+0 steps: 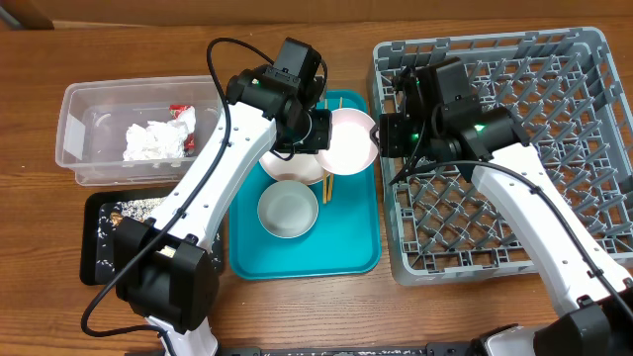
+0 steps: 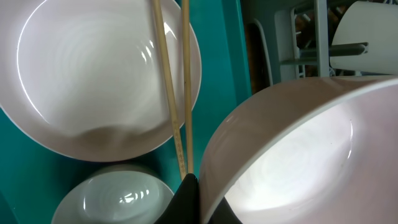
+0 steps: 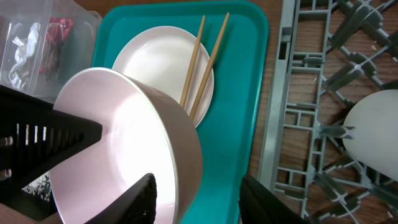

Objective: Sort waste into correct bins and load items into the dishwasher
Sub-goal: 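Grasp the pink bowl rim with the left gripper and lift it toward the rack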

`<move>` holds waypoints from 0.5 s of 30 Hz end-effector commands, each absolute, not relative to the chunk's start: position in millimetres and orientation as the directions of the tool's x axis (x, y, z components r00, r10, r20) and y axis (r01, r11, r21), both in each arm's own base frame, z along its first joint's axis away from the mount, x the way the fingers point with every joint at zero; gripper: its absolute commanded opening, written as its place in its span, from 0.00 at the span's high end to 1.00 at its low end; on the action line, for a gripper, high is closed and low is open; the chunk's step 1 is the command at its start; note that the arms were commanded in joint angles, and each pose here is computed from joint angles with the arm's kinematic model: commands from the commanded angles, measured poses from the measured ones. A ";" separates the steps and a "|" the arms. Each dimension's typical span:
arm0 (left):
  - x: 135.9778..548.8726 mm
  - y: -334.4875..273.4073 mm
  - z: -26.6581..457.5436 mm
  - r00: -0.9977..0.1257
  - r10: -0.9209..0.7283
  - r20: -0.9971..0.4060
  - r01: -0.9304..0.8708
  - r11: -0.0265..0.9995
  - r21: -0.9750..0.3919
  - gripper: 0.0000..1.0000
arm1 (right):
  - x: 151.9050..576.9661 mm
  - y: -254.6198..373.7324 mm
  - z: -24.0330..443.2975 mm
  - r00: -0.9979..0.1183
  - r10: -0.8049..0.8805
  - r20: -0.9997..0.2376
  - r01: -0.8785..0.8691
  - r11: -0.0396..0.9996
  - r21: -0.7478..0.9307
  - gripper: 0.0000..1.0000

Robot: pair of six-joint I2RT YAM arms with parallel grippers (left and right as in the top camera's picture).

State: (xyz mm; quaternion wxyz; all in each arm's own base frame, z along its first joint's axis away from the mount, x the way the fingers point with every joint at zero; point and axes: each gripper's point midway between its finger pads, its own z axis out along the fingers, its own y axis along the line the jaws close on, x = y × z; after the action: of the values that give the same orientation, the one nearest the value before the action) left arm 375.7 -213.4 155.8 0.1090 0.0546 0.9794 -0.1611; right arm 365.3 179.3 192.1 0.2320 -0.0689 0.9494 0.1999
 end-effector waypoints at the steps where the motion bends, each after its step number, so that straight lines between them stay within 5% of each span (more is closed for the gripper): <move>1: 376.6 -219.6 168.4 -0.961 0.089 -0.263 0.175 0.929 -0.325 0.96 | 365.5 183.7 199.1 -0.878 -0.038 -0.477 -0.238 0.899 0.367 0.57; 4: 376.7 -219.9 168.5 -0.961 0.089 -0.263 0.176 0.929 -0.326 0.96 | 361.4 182.4 196.3 -0.887 -0.041 -0.459 -0.231 0.902 0.366 0.69; 15: 381.1 -222.1 170.5 -0.958 0.072 -0.278 0.167 0.927 -0.336 0.96 | 355.1 180.0 192.1 -0.910 -0.006 -0.414 -0.180 0.907 0.381 0.74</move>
State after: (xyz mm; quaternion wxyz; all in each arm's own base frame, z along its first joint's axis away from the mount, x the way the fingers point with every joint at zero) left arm 379.6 -216.1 157.5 0.1182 0.0564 0.9776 -0.1650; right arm 352.9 178.7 185.5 0.2013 -0.0641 0.9561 0.2033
